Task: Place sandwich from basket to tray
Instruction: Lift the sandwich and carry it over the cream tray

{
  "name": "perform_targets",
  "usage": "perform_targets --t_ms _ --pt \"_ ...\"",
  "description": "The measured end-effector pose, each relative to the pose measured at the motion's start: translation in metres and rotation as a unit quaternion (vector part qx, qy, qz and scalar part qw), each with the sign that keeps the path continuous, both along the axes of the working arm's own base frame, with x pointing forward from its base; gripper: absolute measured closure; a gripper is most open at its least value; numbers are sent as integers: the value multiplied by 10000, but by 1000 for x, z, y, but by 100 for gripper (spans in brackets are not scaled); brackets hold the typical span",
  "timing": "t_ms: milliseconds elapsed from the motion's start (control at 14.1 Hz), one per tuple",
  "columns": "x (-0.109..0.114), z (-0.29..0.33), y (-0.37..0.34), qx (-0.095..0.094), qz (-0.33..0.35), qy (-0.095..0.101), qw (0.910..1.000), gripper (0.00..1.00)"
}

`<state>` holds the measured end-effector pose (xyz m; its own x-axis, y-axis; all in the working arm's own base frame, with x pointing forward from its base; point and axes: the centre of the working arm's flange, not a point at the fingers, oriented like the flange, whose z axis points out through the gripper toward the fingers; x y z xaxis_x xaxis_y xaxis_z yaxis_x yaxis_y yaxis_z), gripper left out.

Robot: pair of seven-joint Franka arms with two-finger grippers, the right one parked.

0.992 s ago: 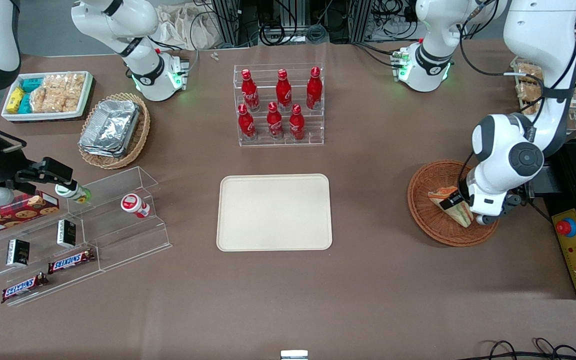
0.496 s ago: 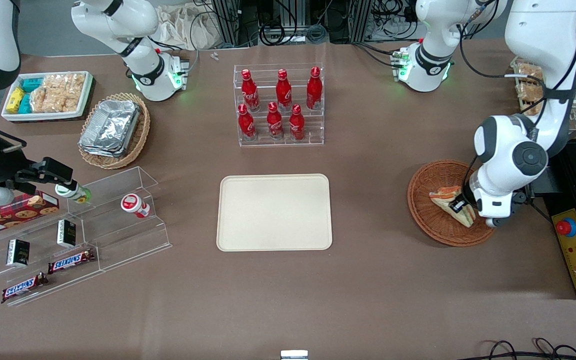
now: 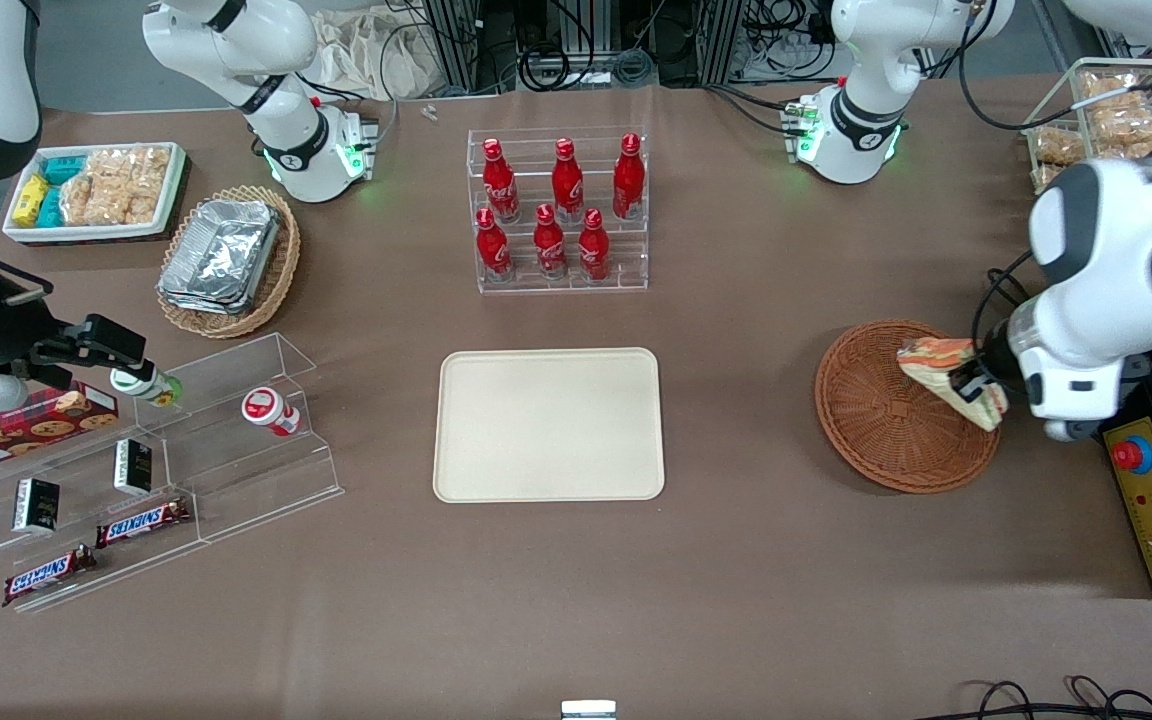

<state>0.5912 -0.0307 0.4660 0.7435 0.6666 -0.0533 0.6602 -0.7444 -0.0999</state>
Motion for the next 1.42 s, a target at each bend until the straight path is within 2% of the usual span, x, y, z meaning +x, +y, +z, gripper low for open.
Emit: perform_targets --t_ms 71,142,283,496,709,992,1276,1417 --pt "2 26 -1 -54 23 7 10000 85" --pt "3 49 -5 -183 40 -4 9998 85" --pt "3 72 -26 -350 -151 -69 9992 85" --pt "-2 62 -92 -444 -1022 54 9938 85" --pt "-7 44 -142 -493 -2063 165 9771 85" --pt "-19 21 -213 -459 -2867 172 9568 85" --pt "-44 -3 -304 -464 -3614 -70 9312 85" --pt "-51 -27 -342 -526 -3878 -211 9200 85"
